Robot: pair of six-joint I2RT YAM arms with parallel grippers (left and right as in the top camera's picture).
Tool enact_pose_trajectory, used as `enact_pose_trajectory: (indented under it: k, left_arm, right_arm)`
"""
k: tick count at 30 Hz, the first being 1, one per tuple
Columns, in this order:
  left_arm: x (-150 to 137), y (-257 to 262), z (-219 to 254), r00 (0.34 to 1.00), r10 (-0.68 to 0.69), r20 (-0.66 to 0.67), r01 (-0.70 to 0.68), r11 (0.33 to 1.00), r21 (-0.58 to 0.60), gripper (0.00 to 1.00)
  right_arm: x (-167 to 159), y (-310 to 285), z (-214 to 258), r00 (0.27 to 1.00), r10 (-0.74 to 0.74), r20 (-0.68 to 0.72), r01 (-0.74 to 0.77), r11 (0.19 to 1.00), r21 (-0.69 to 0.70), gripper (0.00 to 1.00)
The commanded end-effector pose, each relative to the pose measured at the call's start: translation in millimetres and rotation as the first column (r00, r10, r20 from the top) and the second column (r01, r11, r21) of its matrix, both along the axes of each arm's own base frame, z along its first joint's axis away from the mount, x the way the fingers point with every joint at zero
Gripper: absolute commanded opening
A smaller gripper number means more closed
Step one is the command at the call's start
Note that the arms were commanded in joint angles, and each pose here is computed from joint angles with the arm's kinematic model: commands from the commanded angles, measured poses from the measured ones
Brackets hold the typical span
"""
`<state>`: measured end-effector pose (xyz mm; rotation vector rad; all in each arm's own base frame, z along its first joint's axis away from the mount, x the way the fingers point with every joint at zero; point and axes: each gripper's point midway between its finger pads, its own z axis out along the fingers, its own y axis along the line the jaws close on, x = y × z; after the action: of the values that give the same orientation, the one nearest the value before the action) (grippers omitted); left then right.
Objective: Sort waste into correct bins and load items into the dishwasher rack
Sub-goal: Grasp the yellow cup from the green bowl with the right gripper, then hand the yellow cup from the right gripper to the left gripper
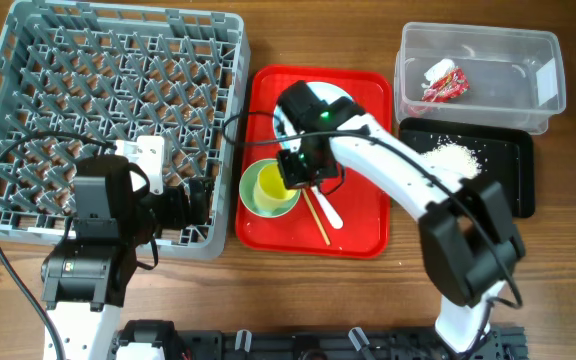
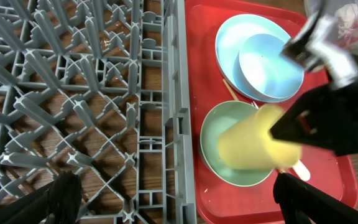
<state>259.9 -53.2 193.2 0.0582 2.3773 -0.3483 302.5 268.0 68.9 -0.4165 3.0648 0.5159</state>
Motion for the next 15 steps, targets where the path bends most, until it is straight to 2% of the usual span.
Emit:
enact_pose_trajectory:
  k: [1, 3, 7, 11, 15]
  left_arm:
    - [1, -7, 9, 1.000, -0.023, 0.019, 0.023, 0.999, -0.035, 1.00]
    - [0, -23, 17, 0.995, -0.093, 0.042, 0.097, 0.990, -0.105, 1.00]
    - [2, -54, 41, 0.963, -0.229, 0.144, 0.257, 0.940, -0.224, 1.00]
    - [8, -79, 63, 0.904, -0.347, 0.249, 0.413, 0.860, -0.301, 1.00]
    - [11, -97, 79, 0.834, -0.435, 0.340, 0.541, 0.768, -0.344, 1.00]
  right_arm:
    - [31, -17, 79, 0.982, -0.095, 0.161, 0.075, 0.989, 0.128, 0.04]
    - [40, -31, 104, 0.971, -0.137, 0.194, 0.099, 0.976, 0.194, 0.04]
    - [49, -32, 134, 0.972, -0.108, 0.206, 0.022, 0.925, 0.380, 0.04]
    - [31, -11, 170, 0.982, 0.032, 0.185, -0.144, 0.761, 0.632, 0.04]
    - [10, 1, 197, 0.977, 0.123, 0.173, -0.212, 0.617, 0.758, 0.04]
